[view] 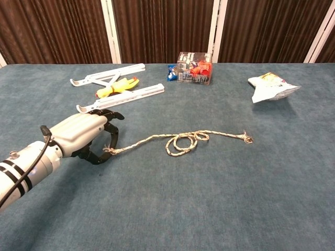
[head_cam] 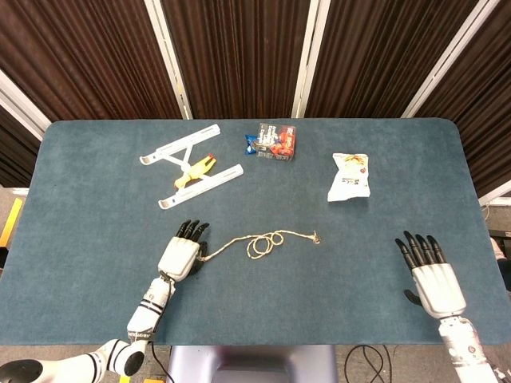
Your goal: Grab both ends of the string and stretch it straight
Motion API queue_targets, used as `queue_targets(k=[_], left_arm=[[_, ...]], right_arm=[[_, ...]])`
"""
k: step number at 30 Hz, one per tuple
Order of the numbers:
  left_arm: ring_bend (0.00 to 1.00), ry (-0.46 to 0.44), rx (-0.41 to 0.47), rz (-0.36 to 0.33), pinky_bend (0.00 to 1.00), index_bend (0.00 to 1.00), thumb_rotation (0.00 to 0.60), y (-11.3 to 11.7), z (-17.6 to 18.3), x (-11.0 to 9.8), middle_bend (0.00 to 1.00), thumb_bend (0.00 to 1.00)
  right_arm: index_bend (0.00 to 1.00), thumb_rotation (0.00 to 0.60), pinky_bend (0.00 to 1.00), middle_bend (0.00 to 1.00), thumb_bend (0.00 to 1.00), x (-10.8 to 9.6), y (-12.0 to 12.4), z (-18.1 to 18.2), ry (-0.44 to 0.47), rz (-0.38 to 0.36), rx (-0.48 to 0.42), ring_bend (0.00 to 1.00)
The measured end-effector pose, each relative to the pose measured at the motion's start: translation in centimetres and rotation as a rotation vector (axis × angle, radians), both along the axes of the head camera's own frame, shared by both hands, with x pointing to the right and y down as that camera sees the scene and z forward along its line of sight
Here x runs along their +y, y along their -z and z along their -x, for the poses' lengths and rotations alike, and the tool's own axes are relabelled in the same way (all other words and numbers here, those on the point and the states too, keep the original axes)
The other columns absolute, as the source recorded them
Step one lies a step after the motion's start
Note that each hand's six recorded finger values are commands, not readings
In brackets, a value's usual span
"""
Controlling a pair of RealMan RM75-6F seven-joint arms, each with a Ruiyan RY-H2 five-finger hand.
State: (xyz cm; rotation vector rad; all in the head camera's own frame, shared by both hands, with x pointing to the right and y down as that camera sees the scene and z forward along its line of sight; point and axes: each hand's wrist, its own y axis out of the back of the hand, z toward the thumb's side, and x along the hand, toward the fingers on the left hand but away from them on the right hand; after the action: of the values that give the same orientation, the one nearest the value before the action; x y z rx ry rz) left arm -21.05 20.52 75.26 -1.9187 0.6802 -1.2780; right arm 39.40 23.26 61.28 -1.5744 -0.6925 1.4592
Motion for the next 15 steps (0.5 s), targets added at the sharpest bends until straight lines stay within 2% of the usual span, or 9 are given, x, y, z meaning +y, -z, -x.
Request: queue_targets(k=[2,5,8,11,15], left_arm=[[0.0,0.001,0.01,-0.007,0.08,0.65,0.6,0.4,0.3,-0.1,0.1,0.44],[0.0,0.005,0.027,-0.022,0.08,0.65,0.6,1.3,0.7,-0.2,0.1,0.44],[0.0,0.006,0.045,-0.028,0.08,0.65,0.6,2.1,1.2,-0.1,0.11,0.44],[0.0,0.007,0.059,-0.026,0.08,0.66,0.6,2.6,1.5,0.0,0.1,0.44],[0.0,0.019,0.065,-0.02,0.08,0.66,0.6,2.7,1.8,-0.1,0.1,0.44]], right_arm=[[0.14,0.6,0.0,0.0,0.22,-0.4,-0.5,1.3,0.023,0.0,-0.06,0.0],[0.32,0.6,0.0,0.0,0.31,-1.4,-1.1,4.1,0.081,-0.023,-0.139,0.0],[0.45,0.6,0.0,0.0,0.37,-2.7,-1.8,6.7,0.129,-0.043,-0.175,0.0],[0.49,0.6,0.0,0.0,0.37,-3.8,-2.8,8.6,0.149,-0.044,-0.17,0.0],[0.5,0.6,0.0,0.0,0.37,-5.4,-4.4,11.4,0.17,-0.046,-0.127,0.0]])
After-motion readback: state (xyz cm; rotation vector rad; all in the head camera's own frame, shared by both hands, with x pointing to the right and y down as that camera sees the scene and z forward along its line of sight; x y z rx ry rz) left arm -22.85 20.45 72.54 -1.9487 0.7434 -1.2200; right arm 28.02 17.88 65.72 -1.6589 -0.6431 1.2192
